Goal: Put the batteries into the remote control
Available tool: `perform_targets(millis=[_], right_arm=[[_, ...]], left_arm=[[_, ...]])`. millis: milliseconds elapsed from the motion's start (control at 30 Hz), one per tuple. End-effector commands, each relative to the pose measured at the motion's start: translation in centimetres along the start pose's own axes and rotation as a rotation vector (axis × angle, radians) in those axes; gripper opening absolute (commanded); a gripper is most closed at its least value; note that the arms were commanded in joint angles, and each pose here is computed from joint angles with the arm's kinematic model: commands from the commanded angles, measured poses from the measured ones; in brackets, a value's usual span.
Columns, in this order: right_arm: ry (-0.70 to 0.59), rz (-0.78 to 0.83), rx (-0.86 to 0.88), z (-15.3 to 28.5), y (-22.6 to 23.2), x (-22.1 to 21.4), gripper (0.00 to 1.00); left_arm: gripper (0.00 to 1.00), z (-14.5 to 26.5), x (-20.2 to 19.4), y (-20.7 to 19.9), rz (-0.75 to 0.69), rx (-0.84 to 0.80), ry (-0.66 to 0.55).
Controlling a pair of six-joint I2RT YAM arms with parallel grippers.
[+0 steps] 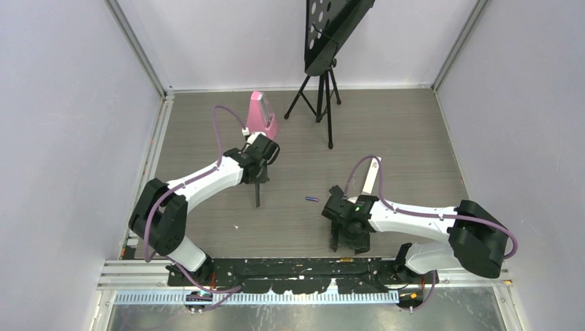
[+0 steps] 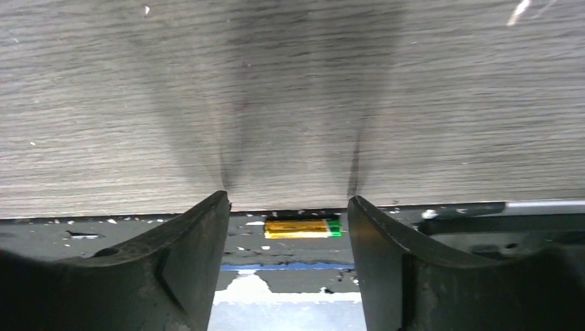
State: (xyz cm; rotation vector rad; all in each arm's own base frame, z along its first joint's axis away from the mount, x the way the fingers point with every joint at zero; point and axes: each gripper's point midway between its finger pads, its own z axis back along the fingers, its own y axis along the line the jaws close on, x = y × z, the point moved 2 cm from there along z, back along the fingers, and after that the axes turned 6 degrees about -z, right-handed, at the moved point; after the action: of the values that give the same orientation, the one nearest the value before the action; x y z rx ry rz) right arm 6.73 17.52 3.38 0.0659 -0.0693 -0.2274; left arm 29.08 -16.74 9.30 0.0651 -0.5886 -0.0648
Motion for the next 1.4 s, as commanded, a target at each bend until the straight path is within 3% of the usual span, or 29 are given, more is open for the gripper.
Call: perform_targets(millis=[0,100,567,1067,1133,1233,1367], right_arm=[[-0.099,0.013,-0.055,2.0,-1.4,1.4,0.73],[-0.096,0.0,-0.058,2.7,-2.1,1.2,0.78],[0.007,0.06,-0.021,1.7,-0.6,-1.3,0.79],[0.037,0.02,-0.027,-0.5,-0.4,-2.0,0.61],[0.037,0.019,-0.032,-0.6,-0.6,-2.0,0.54],[0.01,0.021,-0.025,-0.2,-0.3,-1.5,0.43],[-0.089,0.027,-0.005,1.6,0.5,0.3,0.4]], left_arm=[[0.0,1.2,1.6,0.2,0.031,-0.03,-0.073],[0.0,1.2,1.6,0.1,0.033,-0.037,-0.073],[0.0,0.7,1.3,-0.2,0.029,-0.048,-0.061],[0.0,1.1,1.5,0.2,0.035,-0.05,-0.067],[0.0,1.2,1.5,0.2,0.037,-0.055,-0.069],[0.0,1.7,1.6,0.1,0.043,-0.073,-0.081],[0.0,2.9,2.2,-0.6,0.015,-0.157,-0.123]])
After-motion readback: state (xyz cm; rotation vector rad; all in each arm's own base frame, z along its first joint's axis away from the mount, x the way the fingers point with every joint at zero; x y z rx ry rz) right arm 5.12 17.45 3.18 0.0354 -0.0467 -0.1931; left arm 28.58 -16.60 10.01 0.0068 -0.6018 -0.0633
